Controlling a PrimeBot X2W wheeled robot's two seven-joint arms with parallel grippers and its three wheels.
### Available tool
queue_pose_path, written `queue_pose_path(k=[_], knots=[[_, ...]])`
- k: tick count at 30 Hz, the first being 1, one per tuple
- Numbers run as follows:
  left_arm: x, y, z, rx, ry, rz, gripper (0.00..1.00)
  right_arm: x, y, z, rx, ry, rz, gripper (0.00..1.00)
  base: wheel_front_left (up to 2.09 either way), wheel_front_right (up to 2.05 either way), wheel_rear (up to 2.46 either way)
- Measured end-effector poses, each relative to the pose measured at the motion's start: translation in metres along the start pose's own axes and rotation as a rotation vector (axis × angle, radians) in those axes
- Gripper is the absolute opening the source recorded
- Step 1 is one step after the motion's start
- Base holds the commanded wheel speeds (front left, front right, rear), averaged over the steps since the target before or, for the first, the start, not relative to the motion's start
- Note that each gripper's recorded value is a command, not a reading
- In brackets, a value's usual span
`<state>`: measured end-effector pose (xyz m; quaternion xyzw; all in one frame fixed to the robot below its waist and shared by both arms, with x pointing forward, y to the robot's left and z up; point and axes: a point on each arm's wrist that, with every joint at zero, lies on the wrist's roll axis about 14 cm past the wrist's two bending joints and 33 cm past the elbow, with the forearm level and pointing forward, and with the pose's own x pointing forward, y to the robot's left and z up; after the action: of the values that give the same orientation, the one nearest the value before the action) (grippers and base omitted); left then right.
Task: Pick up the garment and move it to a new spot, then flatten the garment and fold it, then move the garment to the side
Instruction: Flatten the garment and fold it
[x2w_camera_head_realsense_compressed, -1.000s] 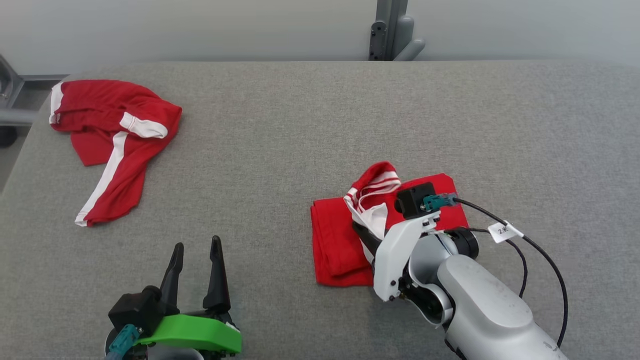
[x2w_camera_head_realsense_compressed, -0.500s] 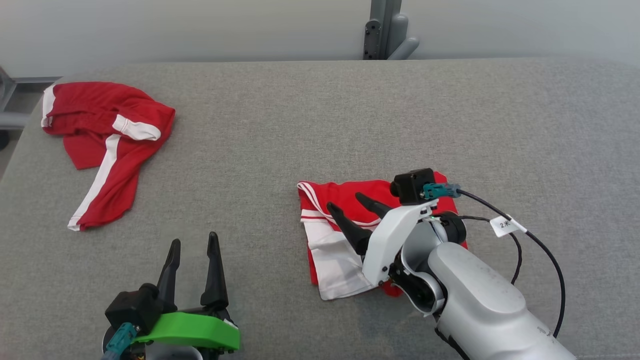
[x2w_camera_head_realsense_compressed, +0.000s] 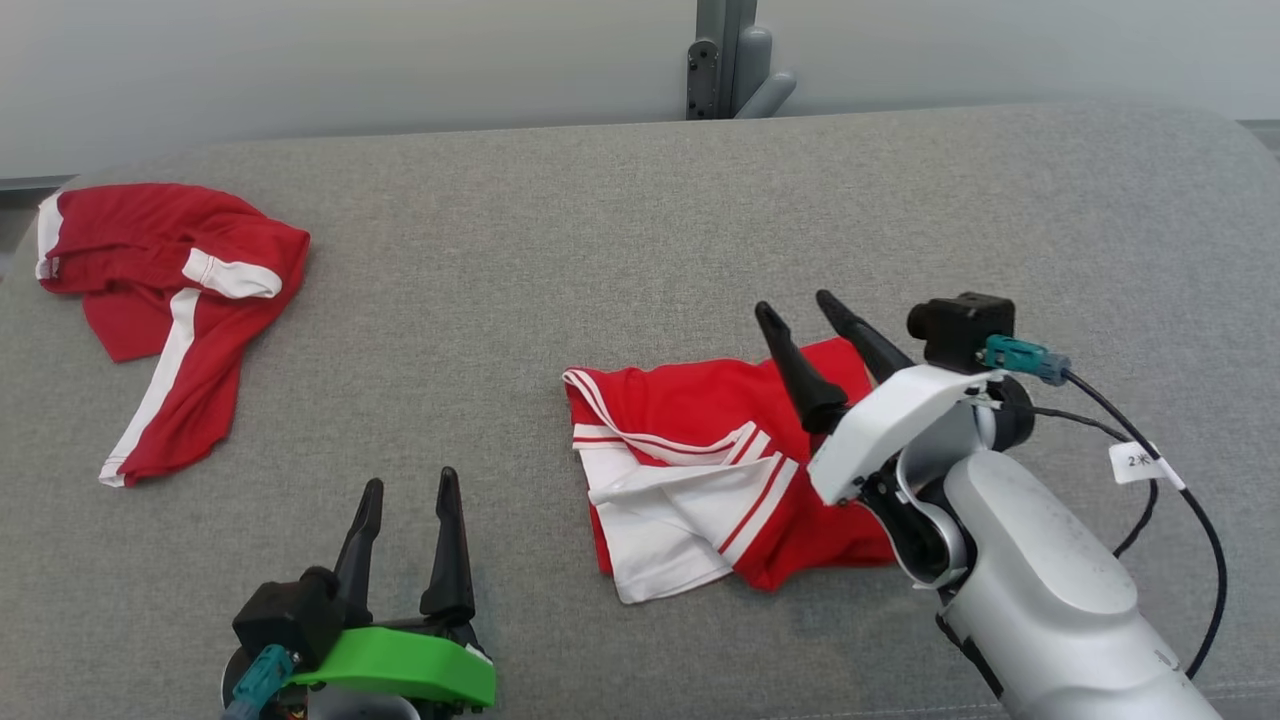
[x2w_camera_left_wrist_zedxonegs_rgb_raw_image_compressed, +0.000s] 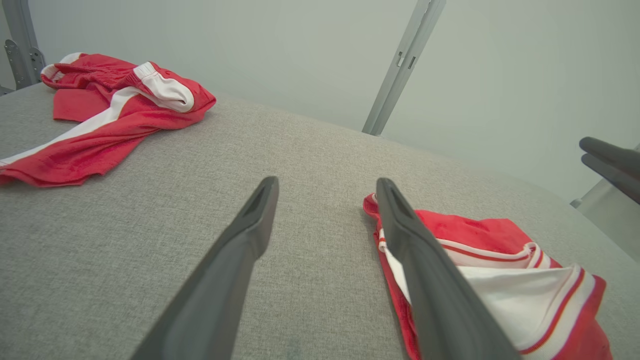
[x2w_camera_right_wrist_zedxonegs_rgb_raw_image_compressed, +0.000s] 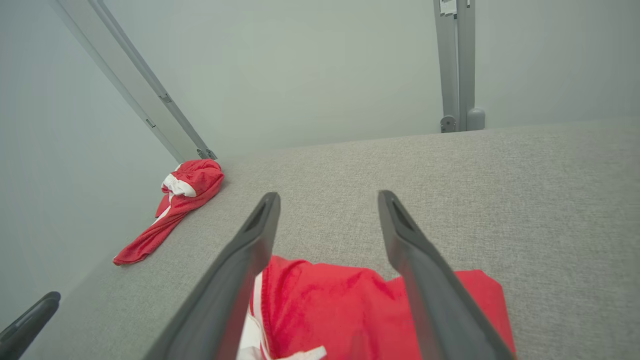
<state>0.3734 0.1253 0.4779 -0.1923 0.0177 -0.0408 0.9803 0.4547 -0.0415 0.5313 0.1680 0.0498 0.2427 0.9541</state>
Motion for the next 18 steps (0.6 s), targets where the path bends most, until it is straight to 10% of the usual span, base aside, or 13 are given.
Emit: queue_pose_path(k=[4,5,6,8,18], knots=[[0.0,-0.002,-0.001,0.002,0.004,-0.008,1.0,-0.008,-0.017,0.011,-0.056,-0.063,-0.041,1.0,0.0,0.0,0.0],[0.0,-0.002,-0.002,0.002,0.005,-0.008,1.0,-0.011,-0.022,0.01,-0.069,-0.071,-0.052,0.87,0.0,0.0,0.0],[0.0,-0.002,-0.002,0.003,0.006,-0.008,1.0,-0.014,-0.026,0.009,-0.079,-0.076,-0.063,0.4,0.0,0.0,0.0],[0.0,-0.002,-0.002,0.004,0.007,-0.009,1.0,-0.019,-0.032,0.003,-0.098,-0.07,-0.081,0.0,0.0,0.0,0.0],[-0.003,0.011,0.001,0.011,-0.001,0.029,1.0,-0.034,-0.048,-0.064,-0.115,0.093,-0.125,0.0,0.0,0.0,0.0]])
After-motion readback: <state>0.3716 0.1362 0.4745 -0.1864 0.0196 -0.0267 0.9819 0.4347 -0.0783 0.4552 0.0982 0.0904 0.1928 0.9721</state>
